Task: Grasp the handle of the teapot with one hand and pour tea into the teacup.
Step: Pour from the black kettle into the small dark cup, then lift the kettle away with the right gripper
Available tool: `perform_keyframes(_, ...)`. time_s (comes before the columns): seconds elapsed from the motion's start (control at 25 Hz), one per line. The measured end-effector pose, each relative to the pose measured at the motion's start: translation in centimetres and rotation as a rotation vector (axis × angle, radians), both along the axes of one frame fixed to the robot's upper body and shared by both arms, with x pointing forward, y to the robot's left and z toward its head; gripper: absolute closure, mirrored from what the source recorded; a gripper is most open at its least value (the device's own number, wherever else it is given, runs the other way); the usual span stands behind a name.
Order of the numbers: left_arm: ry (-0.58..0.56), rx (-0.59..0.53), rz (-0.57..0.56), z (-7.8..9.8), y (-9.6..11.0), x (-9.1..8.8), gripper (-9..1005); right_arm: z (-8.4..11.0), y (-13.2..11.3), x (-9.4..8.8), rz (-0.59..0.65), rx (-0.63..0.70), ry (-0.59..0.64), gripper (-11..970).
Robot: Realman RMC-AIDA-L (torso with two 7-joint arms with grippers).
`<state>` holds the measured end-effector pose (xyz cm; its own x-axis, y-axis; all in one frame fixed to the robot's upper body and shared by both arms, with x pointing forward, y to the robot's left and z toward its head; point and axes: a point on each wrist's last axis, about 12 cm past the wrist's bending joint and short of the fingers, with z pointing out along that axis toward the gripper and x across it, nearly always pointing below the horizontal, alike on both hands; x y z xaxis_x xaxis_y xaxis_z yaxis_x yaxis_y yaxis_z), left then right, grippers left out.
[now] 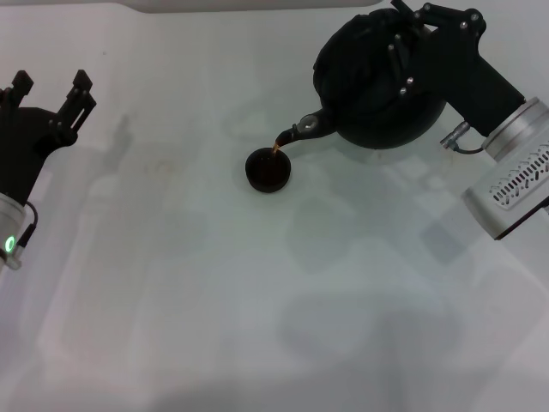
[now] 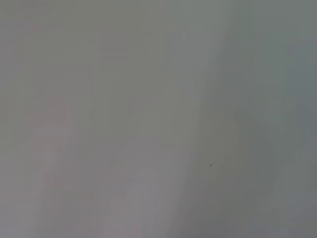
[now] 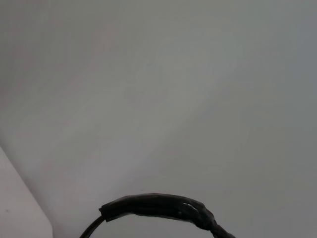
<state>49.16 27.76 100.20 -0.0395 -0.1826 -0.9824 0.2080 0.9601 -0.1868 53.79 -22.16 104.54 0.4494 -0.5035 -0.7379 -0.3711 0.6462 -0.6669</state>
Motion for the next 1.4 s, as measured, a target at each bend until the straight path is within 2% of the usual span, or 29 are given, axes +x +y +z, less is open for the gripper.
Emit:
perform_keyframes(1.12, -0.001, -0.002, 0.003, 0.01, 0.01, 0.0, 116, -0.05, -0.04, -0.07, 0.0, 0.001, 0.003, 847)
perform_keyframes(1.4, -0.002, -0.004, 0.006, 0.0, 0.01, -0.04, 116, -0.01, -0.22, -0.06, 0.003, 0.098, 0.065, 847)
